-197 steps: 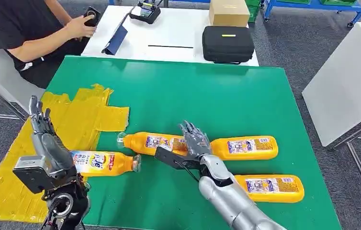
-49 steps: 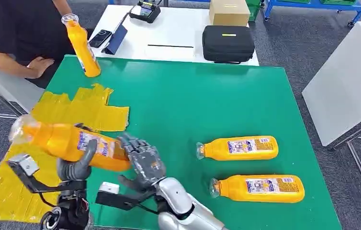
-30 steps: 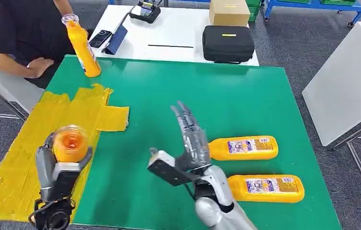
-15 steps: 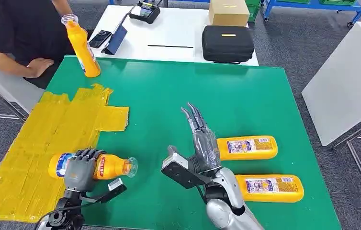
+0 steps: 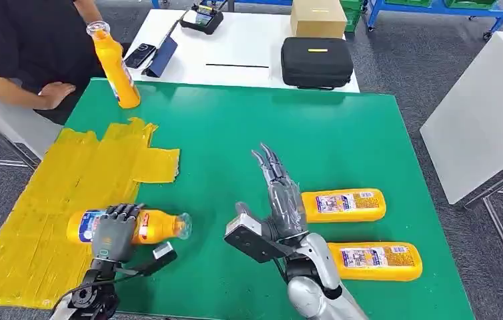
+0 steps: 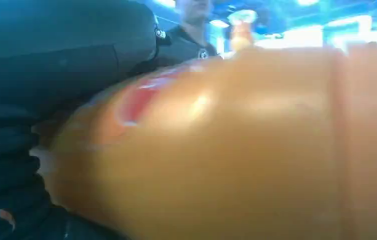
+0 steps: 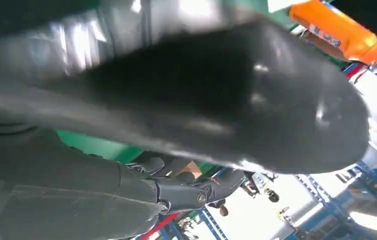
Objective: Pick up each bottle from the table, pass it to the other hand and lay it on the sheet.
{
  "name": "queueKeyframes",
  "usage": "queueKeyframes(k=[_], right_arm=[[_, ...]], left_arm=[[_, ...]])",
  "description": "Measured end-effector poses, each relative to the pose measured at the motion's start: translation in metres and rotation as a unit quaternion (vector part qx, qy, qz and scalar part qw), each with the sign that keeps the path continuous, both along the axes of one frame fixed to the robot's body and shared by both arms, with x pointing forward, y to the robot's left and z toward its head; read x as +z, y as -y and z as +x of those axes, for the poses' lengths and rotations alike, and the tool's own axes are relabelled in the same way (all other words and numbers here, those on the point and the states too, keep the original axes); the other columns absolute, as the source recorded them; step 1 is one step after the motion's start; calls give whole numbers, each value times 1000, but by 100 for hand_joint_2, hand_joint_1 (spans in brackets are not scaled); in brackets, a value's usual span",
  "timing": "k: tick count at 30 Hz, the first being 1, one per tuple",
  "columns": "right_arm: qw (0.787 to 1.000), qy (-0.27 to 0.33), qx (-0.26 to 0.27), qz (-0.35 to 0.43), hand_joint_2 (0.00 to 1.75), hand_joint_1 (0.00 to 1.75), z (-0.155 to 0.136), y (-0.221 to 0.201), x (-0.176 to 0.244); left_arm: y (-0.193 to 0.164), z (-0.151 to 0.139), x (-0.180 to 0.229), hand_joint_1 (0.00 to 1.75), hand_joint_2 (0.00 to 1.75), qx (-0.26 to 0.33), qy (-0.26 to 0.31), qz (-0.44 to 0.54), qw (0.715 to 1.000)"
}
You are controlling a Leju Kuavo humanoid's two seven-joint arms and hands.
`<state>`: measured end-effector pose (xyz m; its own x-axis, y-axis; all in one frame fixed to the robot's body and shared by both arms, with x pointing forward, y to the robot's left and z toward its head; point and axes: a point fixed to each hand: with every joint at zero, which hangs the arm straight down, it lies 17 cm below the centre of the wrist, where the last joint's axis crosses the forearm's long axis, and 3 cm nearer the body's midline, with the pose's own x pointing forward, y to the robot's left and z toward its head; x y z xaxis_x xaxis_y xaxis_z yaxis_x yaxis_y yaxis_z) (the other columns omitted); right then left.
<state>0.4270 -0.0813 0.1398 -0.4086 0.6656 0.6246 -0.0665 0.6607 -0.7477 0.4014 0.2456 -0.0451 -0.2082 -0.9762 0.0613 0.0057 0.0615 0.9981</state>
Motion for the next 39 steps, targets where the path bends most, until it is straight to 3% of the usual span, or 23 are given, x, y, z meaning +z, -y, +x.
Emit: queueKeyframes(k=[9,23,24,26,28,31,32,34,39], right_arm=[[1000,2,13,-2,0,0,11,-13,9],[1000,-9,17,-8,0,0,17,-16,1],[1000,-9,17,-9,175,0,17,-15,0],[1000,-5,15,-10,175,0,14,-12,0],[1000,11,17,-17,175,0,6,-6,2],[999,18,24,-25,175,0,-11,9,2],[999,19,24,-29,175,0,-17,17,-1],[999,29,24,-30,175,0,-29,34,0],[999,40,17,-33,175,0,-45,60,4]], left_arm=[[-15,10,-3,0,0,43,-7,19,999],[-11,21,31,0,0,30,38,-23,999],[-10,22,38,0,0,28,47,-38,998],[-2,26,61,0,0,4,78,-97,992],[-14,28,91,0,0,21,126,-210,969],[-67,26,121,0,0,136,177,-420,880],[-74,24,129,0,0,151,183,-479,845],[-75,20,151,0,0,140,195,-540,807],[-60,10,196,0,0,91,226,-575,781]])
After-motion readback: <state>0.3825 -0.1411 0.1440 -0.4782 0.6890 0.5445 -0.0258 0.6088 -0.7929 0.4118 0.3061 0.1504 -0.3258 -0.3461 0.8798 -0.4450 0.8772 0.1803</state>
